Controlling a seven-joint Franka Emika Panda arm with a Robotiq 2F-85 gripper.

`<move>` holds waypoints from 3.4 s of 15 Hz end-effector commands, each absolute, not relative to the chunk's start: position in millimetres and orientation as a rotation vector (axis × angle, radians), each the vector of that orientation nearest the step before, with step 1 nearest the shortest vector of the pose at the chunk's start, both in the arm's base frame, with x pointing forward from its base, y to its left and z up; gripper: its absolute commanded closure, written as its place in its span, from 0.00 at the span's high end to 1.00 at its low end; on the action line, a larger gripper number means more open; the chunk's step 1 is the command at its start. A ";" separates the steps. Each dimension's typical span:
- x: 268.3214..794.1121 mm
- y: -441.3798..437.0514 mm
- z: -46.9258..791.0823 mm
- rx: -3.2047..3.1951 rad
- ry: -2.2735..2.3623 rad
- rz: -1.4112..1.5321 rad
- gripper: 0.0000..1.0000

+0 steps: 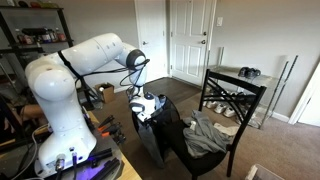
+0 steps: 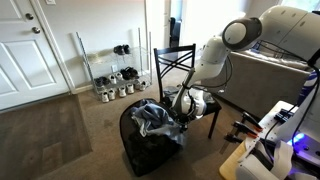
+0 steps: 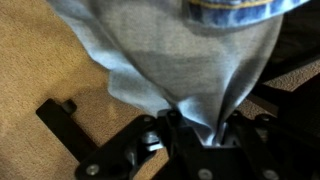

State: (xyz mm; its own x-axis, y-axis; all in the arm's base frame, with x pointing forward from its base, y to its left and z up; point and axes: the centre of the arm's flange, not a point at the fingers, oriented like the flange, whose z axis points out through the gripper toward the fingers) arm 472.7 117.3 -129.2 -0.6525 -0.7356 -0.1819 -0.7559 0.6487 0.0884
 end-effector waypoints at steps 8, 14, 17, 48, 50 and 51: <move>429.4 130.9 -51.1 -1.041 2.869 -0.045 0.04; 426.6 140.3 -21.3 -1.071 2.855 -0.148 0.04; 425.9 148.1 -3.7 -1.173 2.782 -0.189 0.04; 530.3 189.5 137.2 -1.821 2.643 -0.287 0.04; 541.4 169.7 126.5 -1.824 2.648 -0.226 0.04; 546.4 164.6 120.3 -1.828 2.645 -0.206 0.04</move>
